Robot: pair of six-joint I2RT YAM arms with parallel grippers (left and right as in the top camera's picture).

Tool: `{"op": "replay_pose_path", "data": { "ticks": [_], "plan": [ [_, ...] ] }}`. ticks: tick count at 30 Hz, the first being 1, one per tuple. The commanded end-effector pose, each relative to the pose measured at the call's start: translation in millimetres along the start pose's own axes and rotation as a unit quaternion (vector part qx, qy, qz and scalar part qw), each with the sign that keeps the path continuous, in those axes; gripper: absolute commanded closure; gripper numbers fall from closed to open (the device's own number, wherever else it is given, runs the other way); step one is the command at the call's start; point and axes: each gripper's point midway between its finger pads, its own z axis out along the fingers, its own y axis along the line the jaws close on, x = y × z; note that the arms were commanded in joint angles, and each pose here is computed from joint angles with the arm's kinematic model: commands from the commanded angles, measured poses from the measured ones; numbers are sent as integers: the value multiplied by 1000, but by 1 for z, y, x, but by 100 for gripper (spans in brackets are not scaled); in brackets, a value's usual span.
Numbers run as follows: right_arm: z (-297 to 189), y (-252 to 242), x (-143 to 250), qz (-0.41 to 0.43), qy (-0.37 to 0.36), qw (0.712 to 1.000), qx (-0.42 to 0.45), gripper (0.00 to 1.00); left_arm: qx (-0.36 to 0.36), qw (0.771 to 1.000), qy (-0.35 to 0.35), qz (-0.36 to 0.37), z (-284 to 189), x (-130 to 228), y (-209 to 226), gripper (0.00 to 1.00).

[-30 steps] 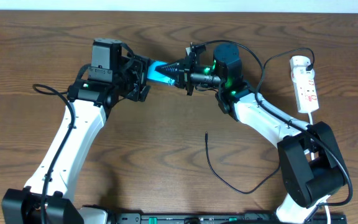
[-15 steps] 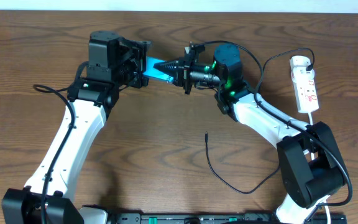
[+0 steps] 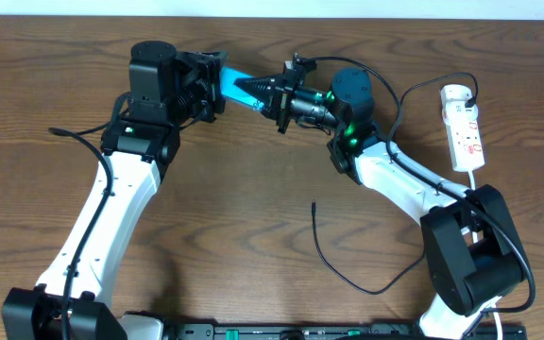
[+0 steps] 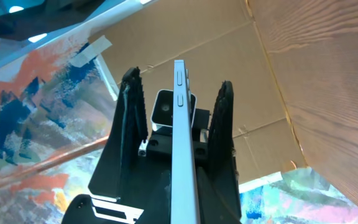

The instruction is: Plug charger to phone and switch on socket

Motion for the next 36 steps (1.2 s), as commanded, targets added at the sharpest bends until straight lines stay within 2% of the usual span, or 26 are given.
{"op": "replay_pose_path", "data": {
  "ticks": [1, 7, 10, 24, 25, 26, 28, 36],
  "plan": [
    [5, 4, 18, -4, 34, 999, 0, 98, 3, 1000, -4, 17, -3, -2, -2, 51],
    [5, 5, 17, 4, 29, 1000, -2, 99, 3, 999, 10, 43, -3, 3, -2, 67],
    [5, 5, 17, 4, 29, 1000, -2, 99, 2, 998, 12, 65, -3, 4, -1, 79],
    [5, 5, 15, 4, 25, 1000, -3, 98, 2, 997, 36, 65, -3, 12, -1, 79],
    [5, 6, 15, 3, 24, 1000, -4, 98, 2, 997, 37, 65, -3, 12, -1, 80],
    [5, 6, 15, 3, 24, 1000, -4, 99, 2, 997, 37, 65, -3, 13, -1, 87],
    [5, 5, 15, 4, 25, 1000, -3, 98, 2, 997, 38, 65, -3, 13, -1, 92],
    [5, 5, 15, 0, 25, 1000, -3, 98, 2, 997, 37, 65, -3, 13, -1, 93]
  ]
}}
